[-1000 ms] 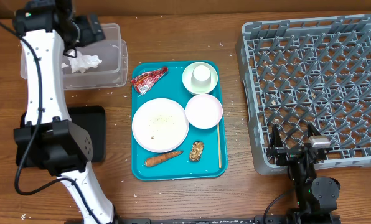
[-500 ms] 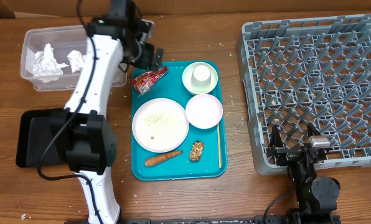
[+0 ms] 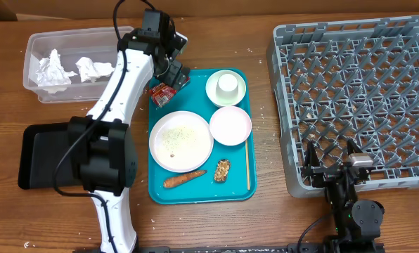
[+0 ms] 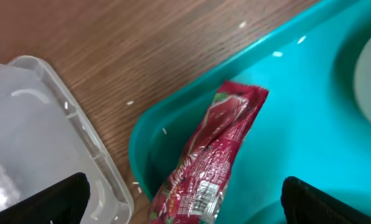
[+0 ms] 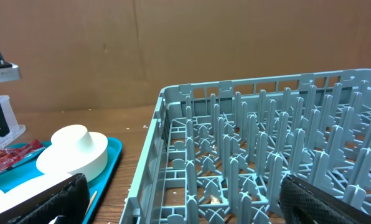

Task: Sort waste into correct bins and load items into the dishwasher
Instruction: 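Move the left gripper back to the red wrapper on the tray, then grasp the red snack wrapper and drop it into the clear bin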

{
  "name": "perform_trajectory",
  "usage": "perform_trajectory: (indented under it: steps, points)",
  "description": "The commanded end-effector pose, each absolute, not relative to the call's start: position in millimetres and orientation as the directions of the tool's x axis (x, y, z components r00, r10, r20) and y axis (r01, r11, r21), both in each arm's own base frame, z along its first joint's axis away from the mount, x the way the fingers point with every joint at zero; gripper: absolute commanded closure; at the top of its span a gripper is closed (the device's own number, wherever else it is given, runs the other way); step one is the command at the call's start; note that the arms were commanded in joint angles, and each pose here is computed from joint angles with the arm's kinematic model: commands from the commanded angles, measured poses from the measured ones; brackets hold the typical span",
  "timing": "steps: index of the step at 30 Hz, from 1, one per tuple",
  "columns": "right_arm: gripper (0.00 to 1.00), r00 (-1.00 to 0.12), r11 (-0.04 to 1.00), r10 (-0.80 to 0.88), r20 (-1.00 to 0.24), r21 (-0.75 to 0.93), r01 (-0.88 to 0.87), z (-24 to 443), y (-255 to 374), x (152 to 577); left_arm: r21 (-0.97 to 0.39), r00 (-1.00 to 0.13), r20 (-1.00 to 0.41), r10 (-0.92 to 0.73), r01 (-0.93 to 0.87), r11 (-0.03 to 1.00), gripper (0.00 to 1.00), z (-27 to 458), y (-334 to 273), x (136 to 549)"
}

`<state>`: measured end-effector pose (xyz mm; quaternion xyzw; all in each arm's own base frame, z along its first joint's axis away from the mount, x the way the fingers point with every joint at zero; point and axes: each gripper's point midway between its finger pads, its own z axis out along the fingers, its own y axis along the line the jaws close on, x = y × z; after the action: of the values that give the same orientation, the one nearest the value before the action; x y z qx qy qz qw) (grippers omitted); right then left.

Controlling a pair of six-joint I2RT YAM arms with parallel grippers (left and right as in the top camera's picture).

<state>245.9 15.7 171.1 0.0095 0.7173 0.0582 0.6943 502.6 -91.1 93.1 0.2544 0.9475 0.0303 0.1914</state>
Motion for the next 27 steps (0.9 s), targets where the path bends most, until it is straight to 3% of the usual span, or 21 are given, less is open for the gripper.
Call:
perform_trajectory:
  steps: [1, 6, 9, 15, 20, 25, 27]
  points:
    - [0.0, -0.031, 0.993, 0.094, -0.995, 0.096, -0.07, 169.5, 16.2, 246.0, 0.172, -0.772, -0.27, 0.575, 0.549, 0.818, 0.0, 60.3, -93.2, 498.3]
    - [0.0, -0.031, 0.993, 0.094, -0.995, 0.096, -0.07, 169.5, 16.2, 246.0, 0.163, -0.766, -0.234, 0.599, 0.577, 0.8, 0.0, 38.9, -100.3, 495.8]
    - [0.0, -0.031, 0.993, 0.094, -0.995, 0.096, -0.07, 169.4, 16.2, 246.0, 0.153, -0.767, -0.21, 0.606, 0.587, 0.795, 0.07, 29.2, -103.4, 491.7]
    - [0.0, -0.031, 0.993, 0.094, -0.995, 0.096, -0.07, 169.4, 16.3, 246.0, 0.159, -0.776, -0.16, 0.61, 0.59, 0.792, 0.09, 12.2, -99.0, 487.1]
    - [0.0, -0.031, 0.993, 0.094, -0.995, 0.096, -0.07, 169.4, 16.2, 246.0, 0.172, -0.775, -0.162, 0.611, 0.588, 0.79, 0.3, 14.3, -98.7, 489.1]
    - [0.0, -0.031, 0.993, 0.094, -0.995, 0.096, -0.07, 169.4, 16.2, 246.0, 0.245, -0.786, -0.155, 0.599, 0.556, 0.794, 0.58, 27.8, -91.0, 495.2]
    - [0.0, -0.031, 0.993, 0.094, -0.995, 0.096, -0.07, 169.4, 16.3, 246.0, 0.251, -0.781, -0.169, 0.601, 0.556, 0.793, 0.73, 36.0, -94.6, 497.6]
